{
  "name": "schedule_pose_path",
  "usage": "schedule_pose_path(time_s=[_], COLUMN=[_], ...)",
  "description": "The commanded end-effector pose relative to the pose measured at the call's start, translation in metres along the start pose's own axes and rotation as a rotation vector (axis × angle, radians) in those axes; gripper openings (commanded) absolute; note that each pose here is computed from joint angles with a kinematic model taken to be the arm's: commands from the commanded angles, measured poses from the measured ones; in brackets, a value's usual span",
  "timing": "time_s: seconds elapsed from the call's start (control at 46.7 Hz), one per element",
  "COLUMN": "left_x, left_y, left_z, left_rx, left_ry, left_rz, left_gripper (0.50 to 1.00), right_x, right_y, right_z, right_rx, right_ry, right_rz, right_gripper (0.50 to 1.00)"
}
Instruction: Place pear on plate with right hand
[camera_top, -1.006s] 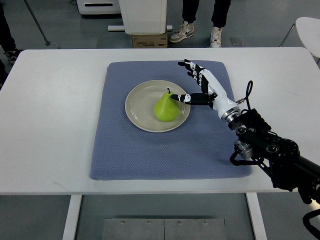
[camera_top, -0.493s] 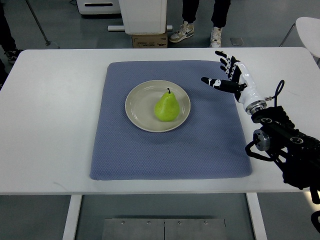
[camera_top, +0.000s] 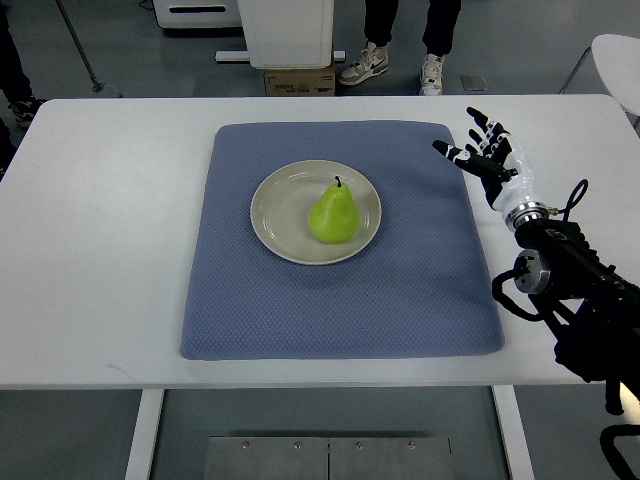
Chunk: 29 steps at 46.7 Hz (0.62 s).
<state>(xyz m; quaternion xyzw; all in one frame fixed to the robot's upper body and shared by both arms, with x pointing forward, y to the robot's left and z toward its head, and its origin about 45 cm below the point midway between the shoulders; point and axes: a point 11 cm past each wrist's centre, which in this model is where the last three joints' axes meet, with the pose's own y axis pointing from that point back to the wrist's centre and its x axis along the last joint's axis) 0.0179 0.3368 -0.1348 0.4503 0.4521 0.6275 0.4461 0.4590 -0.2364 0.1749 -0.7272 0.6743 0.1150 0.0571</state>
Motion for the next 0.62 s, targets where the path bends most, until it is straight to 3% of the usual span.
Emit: schedule_pose_path(time_s=[0.0, 0.428, 0.6], left_x=[0.0, 0.0, 0.0], left_y=[0.0, 0.0, 0.0], left_z=[0.0, 0.0, 0.0], left_rx=[0.0, 0.0, 0.0], left_ry=[0.0, 0.0, 0.0], left_rz=[0.0, 0.0, 0.0], left_gripper=[1.0, 1.0, 1.0], right_x=[-0.001, -0.002, 0.013], right_y=[0.001, 0.005, 0.005], right_z=[-0.001, 0.003, -0.003], right_rx=[0.014, 0.042, 0.066], right_ry=[-0.047, -0.179, -0.226], right_rz=[0.018, 0.072, 0.123], right_gripper=[1.0, 1.0, 1.0])
